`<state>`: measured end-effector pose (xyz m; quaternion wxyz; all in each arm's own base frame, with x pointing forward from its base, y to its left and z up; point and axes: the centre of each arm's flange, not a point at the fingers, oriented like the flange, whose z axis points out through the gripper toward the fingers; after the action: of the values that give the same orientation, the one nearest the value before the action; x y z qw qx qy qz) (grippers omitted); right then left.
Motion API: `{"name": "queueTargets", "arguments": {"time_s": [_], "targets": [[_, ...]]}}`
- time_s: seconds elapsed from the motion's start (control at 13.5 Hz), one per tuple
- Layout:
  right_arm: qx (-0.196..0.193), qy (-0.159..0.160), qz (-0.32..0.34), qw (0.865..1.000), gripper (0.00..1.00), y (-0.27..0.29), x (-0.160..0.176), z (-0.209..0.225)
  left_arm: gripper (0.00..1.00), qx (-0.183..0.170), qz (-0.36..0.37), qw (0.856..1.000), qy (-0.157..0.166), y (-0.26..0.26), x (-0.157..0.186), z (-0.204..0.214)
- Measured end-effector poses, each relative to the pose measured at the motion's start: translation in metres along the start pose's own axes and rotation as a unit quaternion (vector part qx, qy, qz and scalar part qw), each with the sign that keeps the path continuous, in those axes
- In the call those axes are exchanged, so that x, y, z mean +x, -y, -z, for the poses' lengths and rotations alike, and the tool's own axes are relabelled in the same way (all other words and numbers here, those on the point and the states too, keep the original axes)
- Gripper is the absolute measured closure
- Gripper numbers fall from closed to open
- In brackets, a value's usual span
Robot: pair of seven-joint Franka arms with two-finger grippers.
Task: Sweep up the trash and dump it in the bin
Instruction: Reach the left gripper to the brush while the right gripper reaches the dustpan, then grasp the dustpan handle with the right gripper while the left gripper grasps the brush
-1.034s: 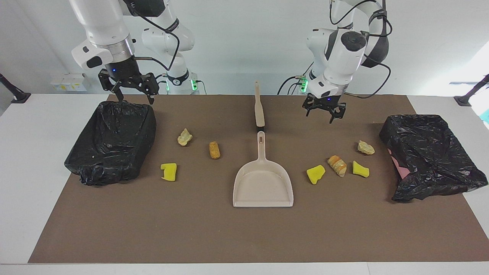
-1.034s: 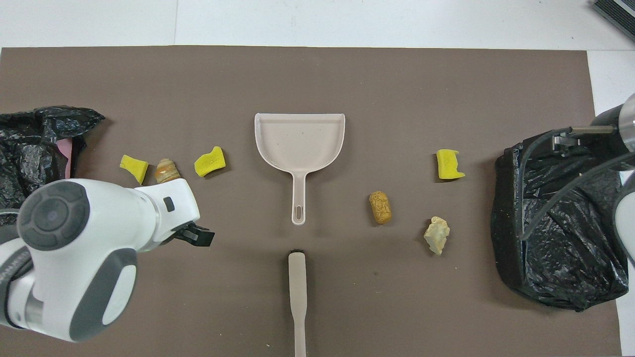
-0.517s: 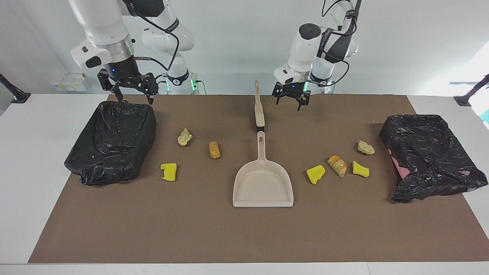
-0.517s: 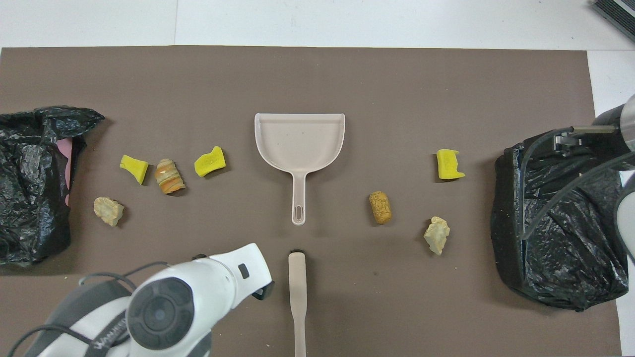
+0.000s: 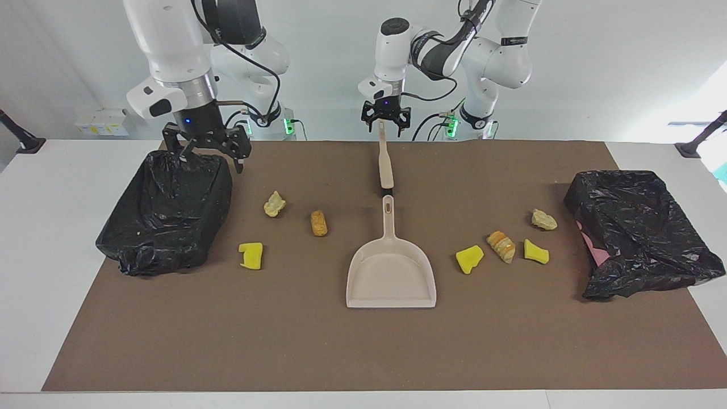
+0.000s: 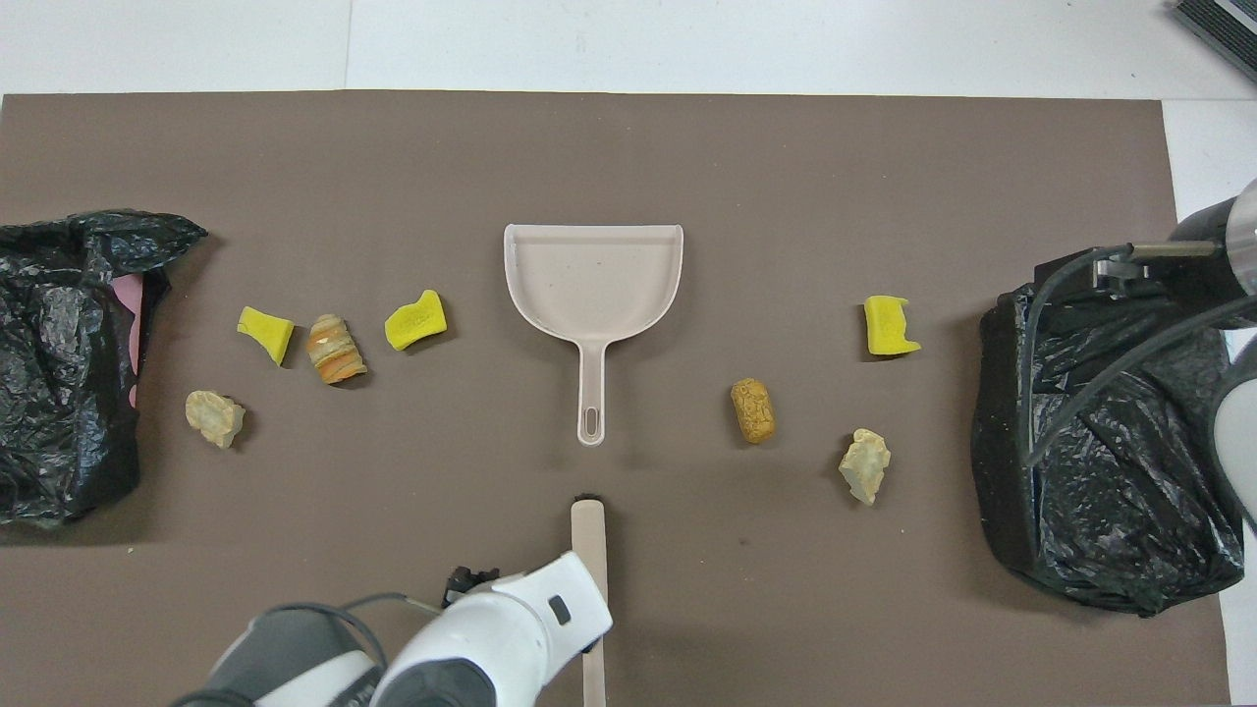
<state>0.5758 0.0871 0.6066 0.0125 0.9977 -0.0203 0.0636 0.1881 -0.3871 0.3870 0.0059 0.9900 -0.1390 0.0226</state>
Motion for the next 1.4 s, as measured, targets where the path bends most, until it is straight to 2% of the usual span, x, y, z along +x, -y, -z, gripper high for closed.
{"name": "queueTargets", "arguments": {"time_s": [0.44, 0.74, 0.89, 0.96, 1.11, 1.26, 1.33, 1.4], "targets": [[0.025, 0.01, -0.004, 1.0, 0.0, 0.154, -0.01, -0.085, 0.0, 0.012, 0.007, 1.0, 0.011, 0.01, -0.009, -0.028], [0.04, 0.018, 0.0, 0.999, 0.0, 0.265, -0.049, -0.137, 0.09, -0.001, 0.011, 1.0, 0.003, 0.007, -0.005, -0.034], [0.042, 0.023, 0.004, 0.999, 0.0, 0.294, -0.064, -0.155, 0.15, -0.002, 0.011, 1.0, 0.006, 0.004, -0.003, -0.044], [0.04, 0.029, 0.009, 0.999, 0.0, 0.305, -0.071, -0.163, 0.24, -0.001, 0.011, 1.0, 0.008, 0.004, -0.003, -0.047], [0.043, 0.033, 0.018, 0.998, 0.0, 0.33, -0.085, -0.185, 0.29, 0.001, 0.011, 1.0, 0.01, 0.004, -0.003, -0.049], [0.045, 0.036, 0.027, 0.998, 0.0, 0.348, -0.094, -0.21, 0.59, 0.001, 0.013, 1.0, 0.01, 0.005, -0.003, -0.049], [0.045, 0.036, 0.028, 0.998, 0.0, 0.35, -0.095, -0.219, 0.69, 0.001, 0.016, 1.0, 0.011, 0.006, -0.002, -0.049], [0.042, 0.036, 0.028, 0.998, 0.0, 0.349, -0.093, -0.227, 0.74, 0.002, 0.022, 1.0, 0.012, 0.007, 0.0, -0.05]]}}
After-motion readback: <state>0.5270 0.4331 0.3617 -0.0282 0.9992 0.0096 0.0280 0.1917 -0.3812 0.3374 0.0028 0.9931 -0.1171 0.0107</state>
